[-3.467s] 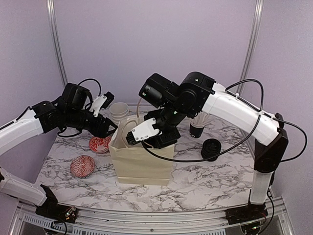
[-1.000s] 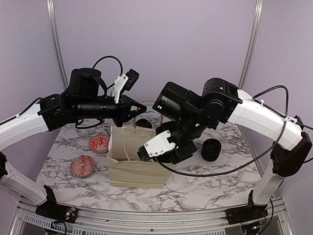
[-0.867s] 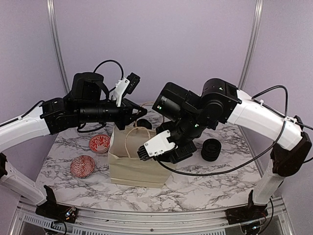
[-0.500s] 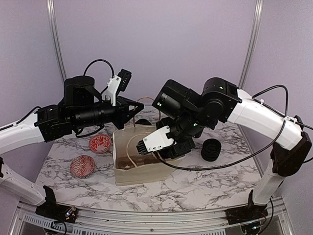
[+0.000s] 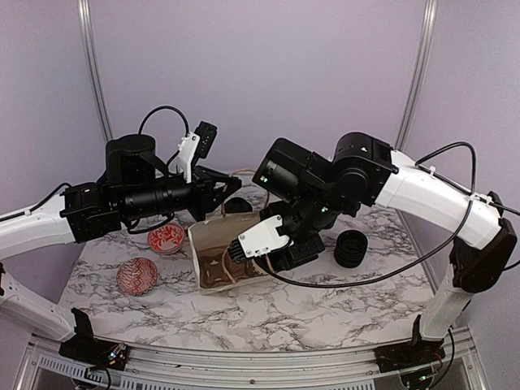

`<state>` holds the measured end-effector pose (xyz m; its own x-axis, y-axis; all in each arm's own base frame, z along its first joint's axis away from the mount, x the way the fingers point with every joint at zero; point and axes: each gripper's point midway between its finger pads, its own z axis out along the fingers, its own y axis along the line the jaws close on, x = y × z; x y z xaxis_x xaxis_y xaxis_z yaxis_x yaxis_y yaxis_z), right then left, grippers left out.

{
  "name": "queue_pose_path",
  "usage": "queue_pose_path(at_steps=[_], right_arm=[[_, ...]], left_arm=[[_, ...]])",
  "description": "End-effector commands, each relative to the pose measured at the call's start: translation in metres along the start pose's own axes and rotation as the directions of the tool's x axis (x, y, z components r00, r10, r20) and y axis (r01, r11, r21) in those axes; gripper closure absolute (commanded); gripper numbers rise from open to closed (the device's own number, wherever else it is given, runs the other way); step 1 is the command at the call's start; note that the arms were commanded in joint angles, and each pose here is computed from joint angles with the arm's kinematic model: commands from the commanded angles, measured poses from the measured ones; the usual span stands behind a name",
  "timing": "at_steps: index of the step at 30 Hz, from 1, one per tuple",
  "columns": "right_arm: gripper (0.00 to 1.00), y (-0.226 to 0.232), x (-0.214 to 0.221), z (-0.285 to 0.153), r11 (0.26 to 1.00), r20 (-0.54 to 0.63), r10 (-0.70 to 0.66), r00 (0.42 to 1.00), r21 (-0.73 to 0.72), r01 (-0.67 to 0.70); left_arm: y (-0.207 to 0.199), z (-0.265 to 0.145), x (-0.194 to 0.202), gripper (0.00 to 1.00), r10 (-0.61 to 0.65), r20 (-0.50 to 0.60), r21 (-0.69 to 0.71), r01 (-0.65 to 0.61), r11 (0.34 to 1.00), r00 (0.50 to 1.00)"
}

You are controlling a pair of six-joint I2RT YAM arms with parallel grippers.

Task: Pack the takeout coffee

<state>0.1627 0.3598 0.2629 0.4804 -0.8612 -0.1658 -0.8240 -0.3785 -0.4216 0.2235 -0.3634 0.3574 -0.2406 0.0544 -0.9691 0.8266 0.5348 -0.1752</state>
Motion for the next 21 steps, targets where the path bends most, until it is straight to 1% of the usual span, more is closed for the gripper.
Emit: queue_pose_path(at_steps=[1, 2, 4, 9, 11, 13, 15, 18, 21], right_arm=[[0.39, 0.015, 0.004, -0.006, 0.998, 0.028, 0.040, 0.999, -0.053, -0.039], [0.39, 0.021, 0.005, -0.005, 0.996, 0.027, 0.040, 0.999, -0.076, -0.038], [0.39, 0.033, 0.008, -0.005, 0.994, 0.024, 0.036, 0.999, -0.105, -0.033], [0.40, 0.047, 0.017, -0.006, 0.994, 0.004, 0.010, 1.000, -0.110, -0.009], [0.40, 0.043, 0.021, -0.005, 0.997, -0.011, -0.003, 1.000, -0.073, 0.003], [0.42, 0.033, 0.023, -0.004, 1.000, -0.019, -0.014, 1.000, -0.014, 0.014], [0.42, 0.028, 0.021, -0.004, 0.999, -0.004, -0.035, 0.999, 0.019, 0.035], [0.42, 0.022, 0.013, -0.004, 0.997, 0.045, -0.051, 0.998, 0.066, 0.048], [0.42, 0.026, 0.010, 0.000, 0.995, 0.086, -0.061, 0.994, 0.080, 0.054]], left_arm=[[-0.017, -0.006, -0.010, 0.76, 0.014, 0.009, 0.083, -0.015, 0.996, 1.000], [-0.019, -0.008, -0.009, 0.69, 0.025, -0.012, 0.091, -0.024, 0.996, 1.000], [-0.022, -0.019, -0.018, 0.58, 0.058, -0.012, 0.096, -0.057, 0.994, 0.998], [-0.021, -0.044, -0.040, 0.43, 0.164, 0.033, 0.070, -0.166, 0.984, 0.986], [-0.006, -0.043, -0.039, 0.39, 0.188, 0.025, -0.002, -0.188, 0.982, 0.982], [0.017, -0.033, -0.029, 0.39, 0.180, -0.010, -0.078, -0.181, 0.980, 0.984], [0.033, -0.022, -0.013, 0.39, 0.162, -0.043, -0.076, -0.165, 0.983, 0.986], [0.068, -0.005, 0.011, 0.39, 0.072, -0.072, -0.150, -0.083, 0.985, 0.995], [0.099, 0.013, 0.044, 0.41, -0.003, -0.156, -0.243, -0.036, 0.969, 0.988]])
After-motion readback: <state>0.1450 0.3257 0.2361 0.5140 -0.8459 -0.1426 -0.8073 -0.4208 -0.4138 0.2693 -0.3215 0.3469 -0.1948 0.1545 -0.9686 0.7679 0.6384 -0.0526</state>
